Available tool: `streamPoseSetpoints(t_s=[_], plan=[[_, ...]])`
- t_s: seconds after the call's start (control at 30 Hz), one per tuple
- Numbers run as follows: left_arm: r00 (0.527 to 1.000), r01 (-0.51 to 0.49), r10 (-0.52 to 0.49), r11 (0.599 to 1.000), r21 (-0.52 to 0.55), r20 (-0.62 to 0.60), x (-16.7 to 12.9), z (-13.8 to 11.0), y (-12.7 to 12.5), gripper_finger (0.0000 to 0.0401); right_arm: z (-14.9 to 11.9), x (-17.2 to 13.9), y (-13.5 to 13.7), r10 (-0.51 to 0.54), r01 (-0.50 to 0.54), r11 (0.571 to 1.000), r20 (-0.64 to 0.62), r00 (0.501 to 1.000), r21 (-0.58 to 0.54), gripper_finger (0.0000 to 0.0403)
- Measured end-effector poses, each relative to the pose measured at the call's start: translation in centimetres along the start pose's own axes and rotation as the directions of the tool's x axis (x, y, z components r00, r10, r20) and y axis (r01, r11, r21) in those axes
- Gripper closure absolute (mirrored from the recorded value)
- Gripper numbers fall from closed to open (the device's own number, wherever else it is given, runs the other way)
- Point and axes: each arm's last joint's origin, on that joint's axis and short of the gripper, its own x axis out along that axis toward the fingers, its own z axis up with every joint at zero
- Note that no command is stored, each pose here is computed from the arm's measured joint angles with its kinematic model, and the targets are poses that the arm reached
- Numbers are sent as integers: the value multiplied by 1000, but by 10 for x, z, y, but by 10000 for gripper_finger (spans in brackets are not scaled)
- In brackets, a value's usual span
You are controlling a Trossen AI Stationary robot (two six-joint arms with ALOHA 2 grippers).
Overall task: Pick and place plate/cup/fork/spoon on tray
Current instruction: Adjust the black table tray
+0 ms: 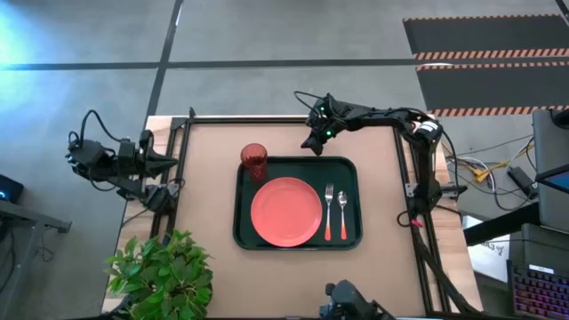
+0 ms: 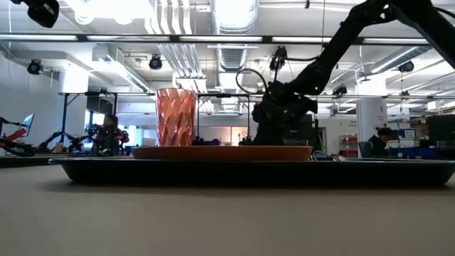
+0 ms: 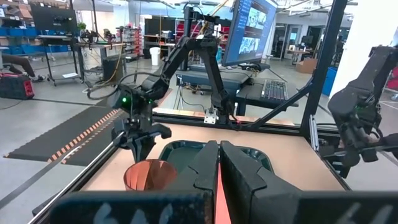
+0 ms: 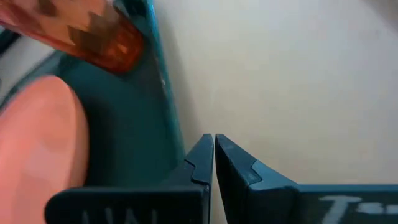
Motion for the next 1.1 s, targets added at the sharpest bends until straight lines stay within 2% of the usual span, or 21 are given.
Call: streamPoseSetpoints(t_s=[0.4, 1.1], plan=[[1000, 0, 0, 1000, 0, 0, 0, 0, 0, 401, -13, 16, -10, 11, -11, 1000, -48, 999, 7, 394], [1000, -1, 1, 1000, 5, -7, 0, -1, 0, 401, -14, 39, 22, 86, -91, 995, -95, 992, -50, 394]])
